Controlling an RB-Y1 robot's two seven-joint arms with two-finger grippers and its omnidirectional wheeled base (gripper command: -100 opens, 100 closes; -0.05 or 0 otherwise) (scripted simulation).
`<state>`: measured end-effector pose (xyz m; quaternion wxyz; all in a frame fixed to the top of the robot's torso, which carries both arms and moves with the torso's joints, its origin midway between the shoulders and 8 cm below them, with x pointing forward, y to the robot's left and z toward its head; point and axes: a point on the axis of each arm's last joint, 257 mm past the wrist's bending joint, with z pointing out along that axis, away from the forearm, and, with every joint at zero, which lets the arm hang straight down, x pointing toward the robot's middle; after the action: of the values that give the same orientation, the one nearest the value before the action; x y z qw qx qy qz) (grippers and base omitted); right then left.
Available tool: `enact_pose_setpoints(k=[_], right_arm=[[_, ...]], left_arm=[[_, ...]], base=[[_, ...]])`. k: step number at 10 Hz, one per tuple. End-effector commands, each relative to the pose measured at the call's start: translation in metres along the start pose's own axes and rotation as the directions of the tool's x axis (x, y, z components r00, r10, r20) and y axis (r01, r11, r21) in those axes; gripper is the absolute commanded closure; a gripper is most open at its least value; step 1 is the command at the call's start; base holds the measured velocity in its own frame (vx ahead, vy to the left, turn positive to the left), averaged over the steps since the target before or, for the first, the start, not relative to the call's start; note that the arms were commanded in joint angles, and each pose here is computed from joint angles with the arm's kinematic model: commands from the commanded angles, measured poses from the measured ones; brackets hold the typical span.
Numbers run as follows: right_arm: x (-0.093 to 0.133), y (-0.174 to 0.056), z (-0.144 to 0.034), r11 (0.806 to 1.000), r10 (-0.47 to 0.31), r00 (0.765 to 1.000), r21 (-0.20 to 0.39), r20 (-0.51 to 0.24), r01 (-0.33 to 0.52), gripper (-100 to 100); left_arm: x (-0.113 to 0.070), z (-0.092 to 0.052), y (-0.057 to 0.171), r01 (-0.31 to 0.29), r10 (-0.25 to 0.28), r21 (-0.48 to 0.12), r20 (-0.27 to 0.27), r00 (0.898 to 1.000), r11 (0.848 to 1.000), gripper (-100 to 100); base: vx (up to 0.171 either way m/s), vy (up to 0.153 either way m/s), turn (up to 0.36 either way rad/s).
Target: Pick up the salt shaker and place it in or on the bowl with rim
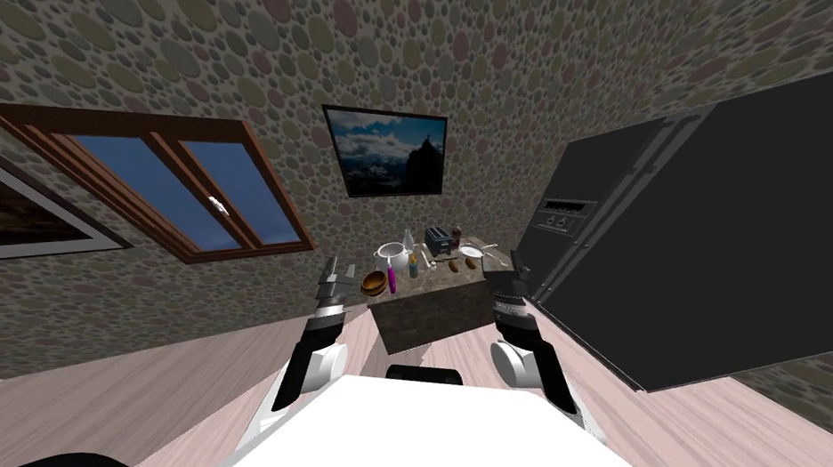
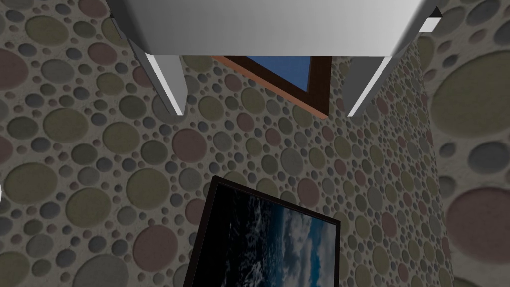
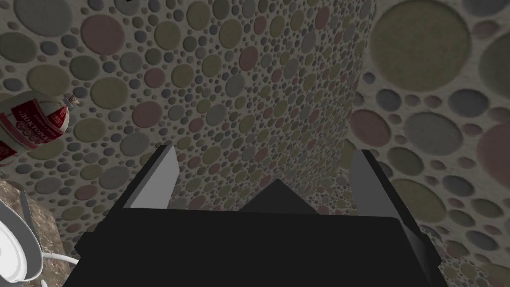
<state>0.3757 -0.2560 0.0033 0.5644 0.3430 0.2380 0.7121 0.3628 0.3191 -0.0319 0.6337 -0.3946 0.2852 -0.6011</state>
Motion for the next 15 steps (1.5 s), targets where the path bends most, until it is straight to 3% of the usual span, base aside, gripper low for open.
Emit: enact_pose_setpoints(k=[1, 2, 3, 5, 6, 8, 9, 11, 12, 14, 15], right_arm=[[-0.001, -0.014, -0.003, 0.995, 0.097, 0.995, 0.020, 0.015, -0.097, -100], [-0.002, -0.023, -0.004, 0.988, 0.153, 0.988, 0.032, 0.026, -0.154, -100], [-0.002, -0.023, -0.004, 0.986, 0.161, 0.987, 0.032, 0.026, -0.162, -100], [-0.003, -0.042, -0.007, 0.958, 0.280, 0.958, 0.054, 0.056, -0.283, -100], [-0.003, -0.042, -0.007, 0.956, 0.286, 0.957, 0.054, 0.057, -0.289, -100], [-0.005, -0.064, -0.011, 0.910, 0.401, 0.911, 0.073, 0.095, -0.408, -100], [-0.005, -0.064, -0.011, 0.906, 0.410, 0.907, 0.072, 0.095, -0.417, -100], [-0.006, -0.088, -0.017, 0.844, 0.515, 0.845, 0.087, 0.142, -0.529, -100], [-0.006, -0.088, -0.017, 0.838, 0.526, 0.839, 0.086, 0.143, -0.539, -100], [-0.006, -0.114, -0.024, 0.760, 0.619, 0.760, 0.095, 0.197, -0.643, -100], [-0.006, -0.114, -0.024, 0.753, 0.628, 0.753, 0.093, 0.198, -0.652, -100]], left_arm=[[0.000, 0.000, 0.000, 0.000, 0.000, 0.000, 0.000, 1.000, 1.000, 0], [0.000, 0.000, 0.000, 0.000, 0.000, 0.000, 0.000, 1.000, 1.000, 0], [0.000, 0.000, 0.000, 0.000, 0.000, 0.000, 0.000, 1.000, 1.000, 0], [0.000, 0.000, 0.000, 0.000, 0.000, 0.000, 0.000, 1.000, 1.000, 0], [0.000, 0.000, 0.000, 0.000, 0.000, 0.000, 0.000, 1.000, 1.000, 0], [0.000, 0.000, 0.000, 0.000, 0.000, 0.000, 0.000, 1.000, 1.000, 0], [0.000, 0.000, 0.000, 0.000, 0.000, 0.000, 0.000, 1.000, 1.000, 0], [0.000, 0.000, 0.000, 0.000, 0.000, 0.000, 0.000, 1.000, 1.000, 0], [0.000, 0.000, 0.000, 0.000, 0.000, 0.000, 0.000, 1.000, 1.000, 0], [0.000, 0.000, 0.000, 0.000, 0.000, 0.000, 0.000, 1.000, 1.000, 0], [0.000, 0.000, 0.000, 0.000, 0.000, 0.000, 0.000, 1.000, 1.000, 0]], base=[[0.036, -0.014, 0.096], [0.046, -0.016, 0.113], [0.029, -0.014, 0.032], [0.026, -0.014, 0.088], [0.025, -0.016, 0.049], [0.035, -0.017, 0.100], [0.032, -0.020, 0.040], [0.033, -0.016, 0.097], [0.032, -0.018, 0.051], [0.034, -0.023, 0.102], [0.025, -0.020, 0.046]])
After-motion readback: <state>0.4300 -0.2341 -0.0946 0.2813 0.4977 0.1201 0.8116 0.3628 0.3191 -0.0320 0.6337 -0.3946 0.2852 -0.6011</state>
